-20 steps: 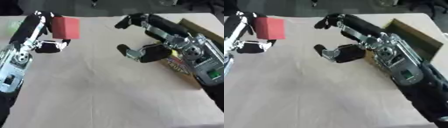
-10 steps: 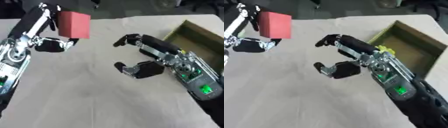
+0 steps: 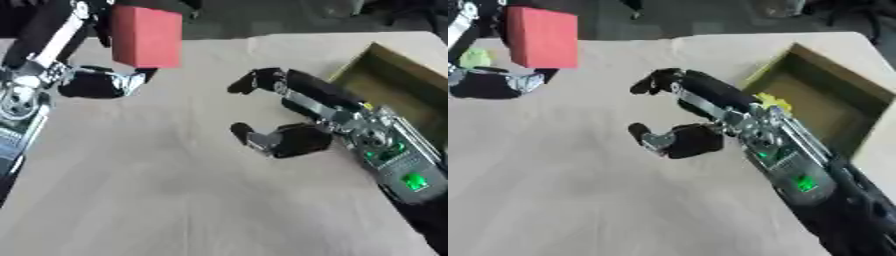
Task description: Pick up the objects with one hand, pass them to the other hand, and then place them into the box on the other side of the table.
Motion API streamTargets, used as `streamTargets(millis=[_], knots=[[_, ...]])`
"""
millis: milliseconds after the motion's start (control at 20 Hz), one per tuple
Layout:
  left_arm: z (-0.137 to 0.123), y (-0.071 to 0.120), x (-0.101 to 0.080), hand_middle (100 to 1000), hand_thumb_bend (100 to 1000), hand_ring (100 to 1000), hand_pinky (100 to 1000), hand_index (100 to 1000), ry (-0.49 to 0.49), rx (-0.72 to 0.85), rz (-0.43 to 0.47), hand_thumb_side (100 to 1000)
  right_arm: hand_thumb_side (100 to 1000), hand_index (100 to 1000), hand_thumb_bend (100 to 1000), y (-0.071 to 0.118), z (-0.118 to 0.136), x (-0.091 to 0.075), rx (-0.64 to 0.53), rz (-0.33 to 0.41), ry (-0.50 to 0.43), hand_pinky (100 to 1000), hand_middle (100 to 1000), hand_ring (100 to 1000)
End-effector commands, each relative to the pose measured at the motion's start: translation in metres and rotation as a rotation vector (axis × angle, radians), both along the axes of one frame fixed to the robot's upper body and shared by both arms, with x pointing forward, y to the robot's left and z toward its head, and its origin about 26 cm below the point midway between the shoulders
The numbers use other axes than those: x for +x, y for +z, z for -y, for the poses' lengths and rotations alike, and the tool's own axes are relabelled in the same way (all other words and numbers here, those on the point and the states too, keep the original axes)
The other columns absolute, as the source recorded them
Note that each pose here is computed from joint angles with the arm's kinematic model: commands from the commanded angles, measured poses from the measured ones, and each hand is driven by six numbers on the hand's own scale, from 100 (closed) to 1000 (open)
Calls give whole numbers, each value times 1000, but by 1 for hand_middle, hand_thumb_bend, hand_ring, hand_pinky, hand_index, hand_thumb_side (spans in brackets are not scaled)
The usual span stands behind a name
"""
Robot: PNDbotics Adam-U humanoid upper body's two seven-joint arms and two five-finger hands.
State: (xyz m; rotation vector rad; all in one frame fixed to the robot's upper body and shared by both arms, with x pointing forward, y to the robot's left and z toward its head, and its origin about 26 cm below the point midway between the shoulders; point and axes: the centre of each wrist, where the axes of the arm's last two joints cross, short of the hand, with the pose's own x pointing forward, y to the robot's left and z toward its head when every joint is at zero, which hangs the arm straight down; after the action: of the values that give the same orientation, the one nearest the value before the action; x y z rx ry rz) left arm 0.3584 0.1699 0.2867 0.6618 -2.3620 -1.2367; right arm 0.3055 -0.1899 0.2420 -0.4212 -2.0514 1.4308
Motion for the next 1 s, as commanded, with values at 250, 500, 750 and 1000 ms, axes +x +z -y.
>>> streamTargets(millis=[250, 500, 750, 1000], knots=[[-12, 11, -9, 483, 449, 496, 464, 561, -6, 58, 181, 100, 587, 864, 230, 31, 4, -1, 123, 68, 39, 946, 780, 774], [-14, 9, -8, 486, 466, 500, 467, 564, -4, 80, 255, 100, 609, 880, 226, 42, -2, -1, 176, 27, 39, 963, 794, 798], [-8, -13, 1, 482, 443, 495, 462, 560, 32, 60, 246, 100, 626, 903, 257, 45, -10, -2, 174, -9, 6, 974, 820, 844], [-1, -16, 1, 489, 469, 503, 472, 567, 38, 65, 308, 100, 659, 919, 265, 46, -21, -4, 165, -61, 38, 986, 825, 851]])
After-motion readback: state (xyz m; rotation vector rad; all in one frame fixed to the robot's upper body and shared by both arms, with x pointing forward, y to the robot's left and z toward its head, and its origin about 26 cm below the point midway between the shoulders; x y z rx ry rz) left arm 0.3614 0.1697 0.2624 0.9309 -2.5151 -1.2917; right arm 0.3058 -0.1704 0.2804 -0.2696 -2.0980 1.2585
